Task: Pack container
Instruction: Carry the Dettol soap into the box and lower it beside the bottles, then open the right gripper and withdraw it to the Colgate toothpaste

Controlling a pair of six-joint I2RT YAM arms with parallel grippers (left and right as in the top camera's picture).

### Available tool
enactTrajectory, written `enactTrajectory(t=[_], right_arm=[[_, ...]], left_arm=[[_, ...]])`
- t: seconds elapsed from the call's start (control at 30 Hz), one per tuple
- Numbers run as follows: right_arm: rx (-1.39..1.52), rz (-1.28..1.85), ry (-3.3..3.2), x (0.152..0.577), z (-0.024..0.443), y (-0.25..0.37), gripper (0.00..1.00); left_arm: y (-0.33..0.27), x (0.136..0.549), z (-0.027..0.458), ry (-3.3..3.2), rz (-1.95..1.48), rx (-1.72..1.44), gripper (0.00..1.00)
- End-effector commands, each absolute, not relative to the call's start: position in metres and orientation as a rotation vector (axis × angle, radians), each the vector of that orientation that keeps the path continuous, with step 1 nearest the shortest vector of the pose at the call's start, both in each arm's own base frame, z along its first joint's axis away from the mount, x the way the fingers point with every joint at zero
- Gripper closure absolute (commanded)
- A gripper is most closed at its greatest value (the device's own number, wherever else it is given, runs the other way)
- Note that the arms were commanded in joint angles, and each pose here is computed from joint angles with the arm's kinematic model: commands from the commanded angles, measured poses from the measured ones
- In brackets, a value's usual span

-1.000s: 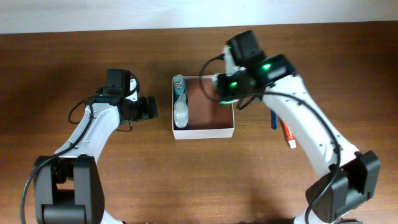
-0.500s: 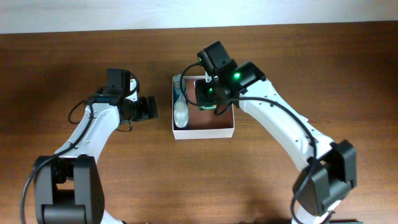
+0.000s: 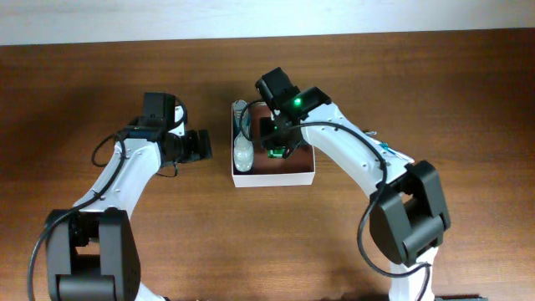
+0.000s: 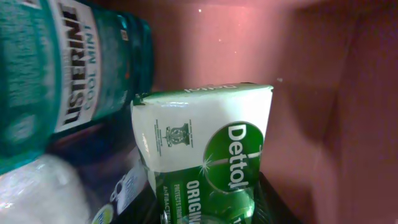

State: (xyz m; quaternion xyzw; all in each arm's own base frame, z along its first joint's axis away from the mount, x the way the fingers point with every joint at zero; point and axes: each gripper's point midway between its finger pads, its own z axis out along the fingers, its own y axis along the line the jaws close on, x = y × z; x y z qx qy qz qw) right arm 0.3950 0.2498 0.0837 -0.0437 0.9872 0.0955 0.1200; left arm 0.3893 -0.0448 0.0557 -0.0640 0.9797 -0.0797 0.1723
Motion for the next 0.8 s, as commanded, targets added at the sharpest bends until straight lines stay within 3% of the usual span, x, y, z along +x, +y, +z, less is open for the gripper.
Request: enactTrajectory(t=[0.0,0.33,0.5,0.67,0.77], right_arm=[[-0.118,0.242,2.898,0.397,0.071,0.248,0.76],[-0.065,0.243,2.905,0.405,0.069,0.233,0.76],[-0.204,0.333,2.886,0.404,0.078,0.244,0.75],[-0.229,0.382,2.788,0.41,0.135,0.238,0.74],[-0.149,0.279,2.699,0.41,0.188,0.202,0.7]], left_arm=[[-0.043,0.392,0.058,2.771,-0.222,-0.188,0.01],[-0.043,0.392,0.058,2.771,-0.222,-0.189,0.0],[-0.043,0.392,0.058,2.77,-0.222,-0.189,0.01],[-0.043,0.392,0.058,2.771,-0.222,-0.188,0.01],[-0.043,0.392,0.058,2.771,-0.222,-0.188,0.01]])
